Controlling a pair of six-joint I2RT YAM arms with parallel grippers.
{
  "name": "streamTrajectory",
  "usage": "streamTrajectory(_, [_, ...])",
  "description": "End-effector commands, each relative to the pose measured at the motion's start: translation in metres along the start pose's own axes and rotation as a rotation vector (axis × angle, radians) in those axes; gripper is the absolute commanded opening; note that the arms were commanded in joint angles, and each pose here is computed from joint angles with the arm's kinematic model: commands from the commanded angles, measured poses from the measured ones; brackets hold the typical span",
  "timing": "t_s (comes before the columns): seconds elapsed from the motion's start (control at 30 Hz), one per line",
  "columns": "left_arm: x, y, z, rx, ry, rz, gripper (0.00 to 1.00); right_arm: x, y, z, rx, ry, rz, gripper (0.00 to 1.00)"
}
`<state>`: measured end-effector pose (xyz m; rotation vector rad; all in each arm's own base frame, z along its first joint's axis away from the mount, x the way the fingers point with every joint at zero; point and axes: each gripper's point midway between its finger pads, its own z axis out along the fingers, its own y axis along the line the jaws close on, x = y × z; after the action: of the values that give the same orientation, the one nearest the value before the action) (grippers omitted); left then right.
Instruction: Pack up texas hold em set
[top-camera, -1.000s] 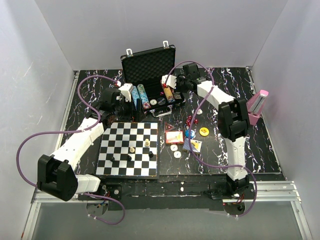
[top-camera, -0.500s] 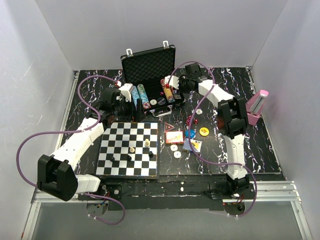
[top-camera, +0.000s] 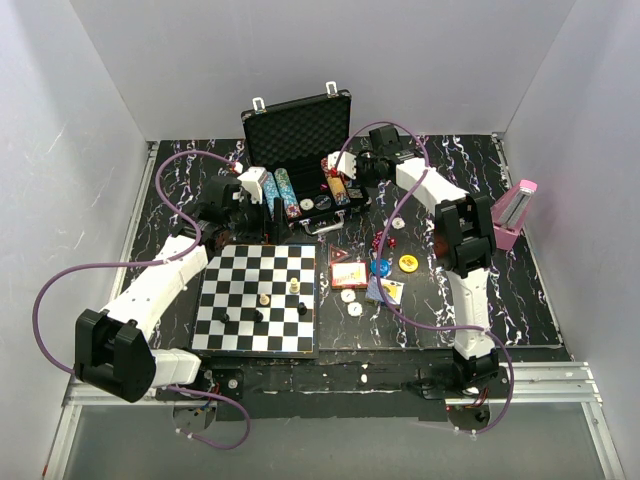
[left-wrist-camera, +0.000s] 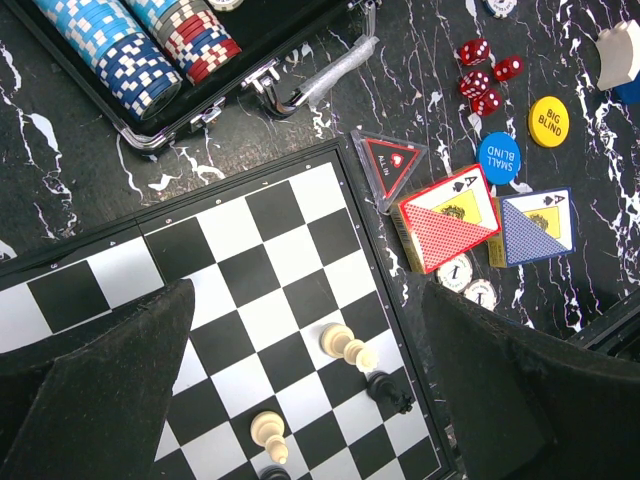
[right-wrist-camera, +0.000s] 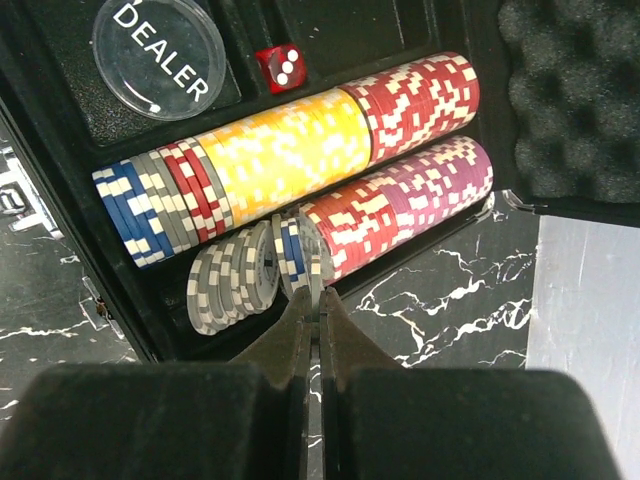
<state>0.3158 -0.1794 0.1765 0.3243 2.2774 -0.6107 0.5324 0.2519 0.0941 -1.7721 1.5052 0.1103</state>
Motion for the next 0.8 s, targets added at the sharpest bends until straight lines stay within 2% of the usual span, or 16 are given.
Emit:
streamTrajectory(0.0, [-0.015,-0.005,-0.002,0.021,-0.036,0.01,0.98,0.0,0.012,0.007,-0.056,-0.024,-0.016,0.01])
streamTrajectory(0.6, [-0.012,-0.005,0.001,0.028,-0.022,0.005,0.98,0.004,0.012,0.033,-0.05,-0.015,-0.028,0.01])
streamTrajectory(0.77, [-0.013,-0.005,0.0,0.026,-0.026,0.005,0.98,-0.001,0.01,0.038,-0.037,-0.025,-0.031,0.13])
